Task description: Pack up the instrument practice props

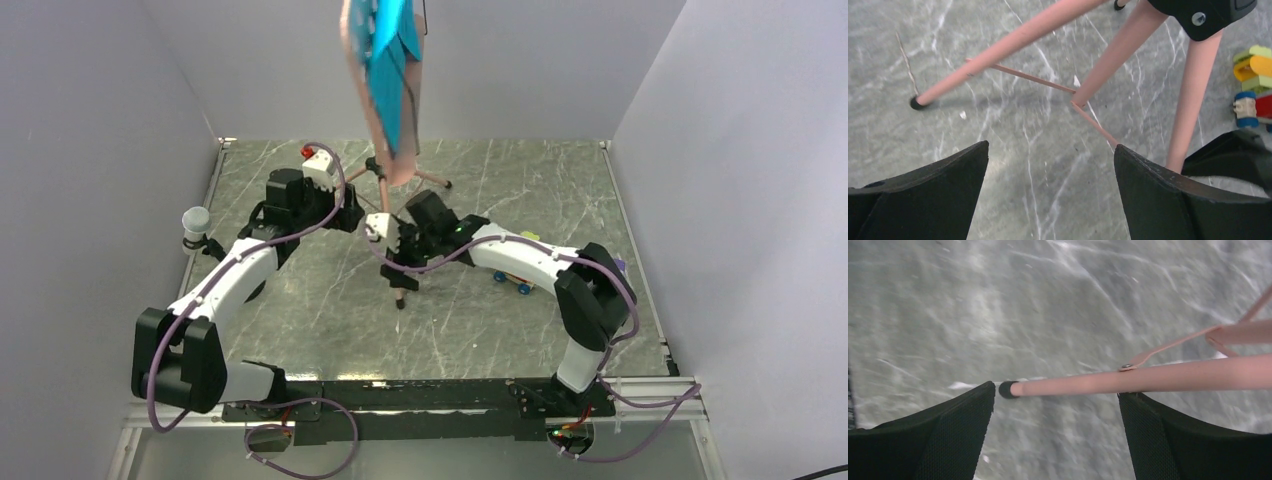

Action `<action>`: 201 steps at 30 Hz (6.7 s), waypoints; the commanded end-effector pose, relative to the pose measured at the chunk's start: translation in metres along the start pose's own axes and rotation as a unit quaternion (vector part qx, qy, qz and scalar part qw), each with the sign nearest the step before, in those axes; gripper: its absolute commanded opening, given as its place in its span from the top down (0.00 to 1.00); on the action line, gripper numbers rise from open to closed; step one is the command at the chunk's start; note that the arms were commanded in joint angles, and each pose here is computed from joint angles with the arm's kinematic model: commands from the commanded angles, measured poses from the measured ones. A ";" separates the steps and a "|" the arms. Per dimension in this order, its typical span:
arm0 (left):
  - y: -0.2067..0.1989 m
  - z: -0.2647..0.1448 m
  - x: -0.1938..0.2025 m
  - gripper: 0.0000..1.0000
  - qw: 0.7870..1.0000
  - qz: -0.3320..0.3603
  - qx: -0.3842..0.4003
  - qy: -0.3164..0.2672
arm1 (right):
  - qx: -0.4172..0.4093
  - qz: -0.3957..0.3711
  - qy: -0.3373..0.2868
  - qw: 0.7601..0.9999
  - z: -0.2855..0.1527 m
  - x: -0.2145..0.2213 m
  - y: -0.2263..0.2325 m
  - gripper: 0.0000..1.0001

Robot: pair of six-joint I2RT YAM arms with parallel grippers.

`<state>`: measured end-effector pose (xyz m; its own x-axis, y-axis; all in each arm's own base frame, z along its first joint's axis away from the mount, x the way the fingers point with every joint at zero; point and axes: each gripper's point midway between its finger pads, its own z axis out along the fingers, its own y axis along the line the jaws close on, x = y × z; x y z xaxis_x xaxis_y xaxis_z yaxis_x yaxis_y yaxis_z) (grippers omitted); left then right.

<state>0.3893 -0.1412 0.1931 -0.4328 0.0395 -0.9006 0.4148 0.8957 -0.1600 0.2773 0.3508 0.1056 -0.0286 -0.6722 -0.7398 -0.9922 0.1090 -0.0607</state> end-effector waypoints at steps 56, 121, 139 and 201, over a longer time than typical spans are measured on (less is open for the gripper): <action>-0.015 -0.021 0.033 0.01 0.997 -0.032 0.004 0.067 | 0.060 -0.029 -0.143 0.987 -0.035 -0.032 -0.166 0.14; -0.007 0.005 0.034 0.01 0.999 0.035 0.007 0.022 | 0.241 0.296 0.030 0.924 -0.097 0.121 -0.055 1.00; -0.042 -0.081 0.002 0.01 0.986 0.150 0.078 -0.006 | 0.152 0.148 0.021 0.977 -0.153 0.066 -0.017 0.00; -0.091 -0.258 -0.464 0.02 0.792 0.145 0.236 -0.545 | 0.102 -0.014 -0.476 0.873 -0.283 -0.353 -0.045 0.11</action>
<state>0.3799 -0.1206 0.6994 0.4871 -0.4026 -0.7750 0.7563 0.6382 0.1438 0.3085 0.3797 0.5267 0.1155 0.1668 -0.9792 -0.9493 0.3087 -0.0594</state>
